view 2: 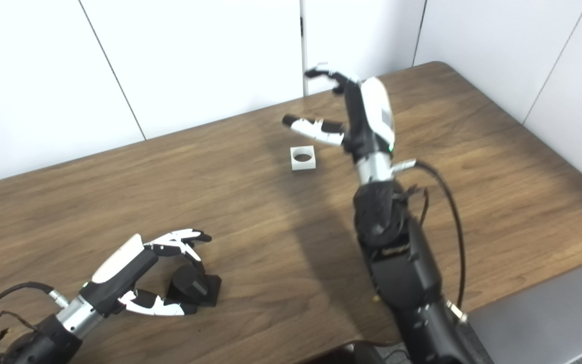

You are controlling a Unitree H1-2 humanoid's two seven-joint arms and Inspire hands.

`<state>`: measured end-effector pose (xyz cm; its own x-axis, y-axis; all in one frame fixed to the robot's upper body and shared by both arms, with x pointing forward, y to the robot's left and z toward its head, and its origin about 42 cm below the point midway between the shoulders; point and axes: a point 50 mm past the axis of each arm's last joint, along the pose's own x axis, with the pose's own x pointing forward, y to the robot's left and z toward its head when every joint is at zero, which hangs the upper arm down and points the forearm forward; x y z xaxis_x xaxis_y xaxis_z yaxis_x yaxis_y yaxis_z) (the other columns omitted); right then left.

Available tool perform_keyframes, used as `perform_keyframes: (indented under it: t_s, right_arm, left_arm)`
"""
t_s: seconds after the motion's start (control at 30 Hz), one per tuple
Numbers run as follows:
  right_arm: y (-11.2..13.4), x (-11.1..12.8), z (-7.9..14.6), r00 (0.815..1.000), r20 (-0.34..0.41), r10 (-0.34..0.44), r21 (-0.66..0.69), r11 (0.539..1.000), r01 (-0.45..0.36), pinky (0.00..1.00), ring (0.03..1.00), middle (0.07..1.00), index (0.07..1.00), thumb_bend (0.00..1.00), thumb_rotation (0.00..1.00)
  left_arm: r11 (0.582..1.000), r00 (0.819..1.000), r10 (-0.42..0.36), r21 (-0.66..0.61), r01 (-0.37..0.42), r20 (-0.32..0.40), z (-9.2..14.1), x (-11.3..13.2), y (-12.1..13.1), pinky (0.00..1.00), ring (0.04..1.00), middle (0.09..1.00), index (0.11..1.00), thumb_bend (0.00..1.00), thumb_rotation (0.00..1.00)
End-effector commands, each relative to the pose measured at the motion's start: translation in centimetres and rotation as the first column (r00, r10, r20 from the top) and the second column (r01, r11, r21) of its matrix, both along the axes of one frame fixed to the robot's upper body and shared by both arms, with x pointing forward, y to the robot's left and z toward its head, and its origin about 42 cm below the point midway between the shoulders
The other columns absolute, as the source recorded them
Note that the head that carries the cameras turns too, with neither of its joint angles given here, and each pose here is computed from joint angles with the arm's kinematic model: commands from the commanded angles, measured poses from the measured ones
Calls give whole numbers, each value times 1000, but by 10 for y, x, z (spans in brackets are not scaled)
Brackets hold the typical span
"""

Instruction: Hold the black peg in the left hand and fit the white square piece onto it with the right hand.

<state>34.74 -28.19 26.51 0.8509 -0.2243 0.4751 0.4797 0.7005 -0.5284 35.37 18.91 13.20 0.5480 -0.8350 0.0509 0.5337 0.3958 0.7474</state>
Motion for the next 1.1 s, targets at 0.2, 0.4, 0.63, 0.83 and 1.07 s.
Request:
perform_keyframes:
  t_s: [0.2, 0.4, 0.63, 0.83, 1.07]
  right_arm:
    - [-16, 31, 40, 994, -53, 90, -194, 976, -99, 586, 724, 758, 703, 766, 305]
    - [-34, 57, 48, 973, -193, 127, -286, 941, -179, 652, 783, 790, 730, 746, 306]
    - [-46, 81, 49, 942, -318, 110, -322, 922, -216, 670, 832, 838, 729, 766, 334]
    - [-51, 85, 46, 944, -307, 121, -302, 928, -217, 662, 833, 839, 719, 752, 335]
    - [-49, 82, 45, 935, -331, 127, -331, 912, -241, 688, 850, 852, 741, 742, 371]
  left_arm:
    - [987, 998, 0, 158, 9, -56, -25, -2, 12, 770, 885, 841, 494, 521, 73]
    - [989, 998, 4, 150, 5, -58, -28, -3, 12, 766, 886, 846, 494, 521, 72]
    - [988, 999, 7, 156, 1, -50, -29, -4, 11, 776, 885, 845, 494, 521, 73]
    - [976, 1000, 2, 219, 4, -27, -32, -1, 13, 793, 885, 835, 494, 521, 71]
    - [968, 1000, 7, 251, 0, -26, -38, 1, 14, 804, 890, 838, 494, 522, 71]
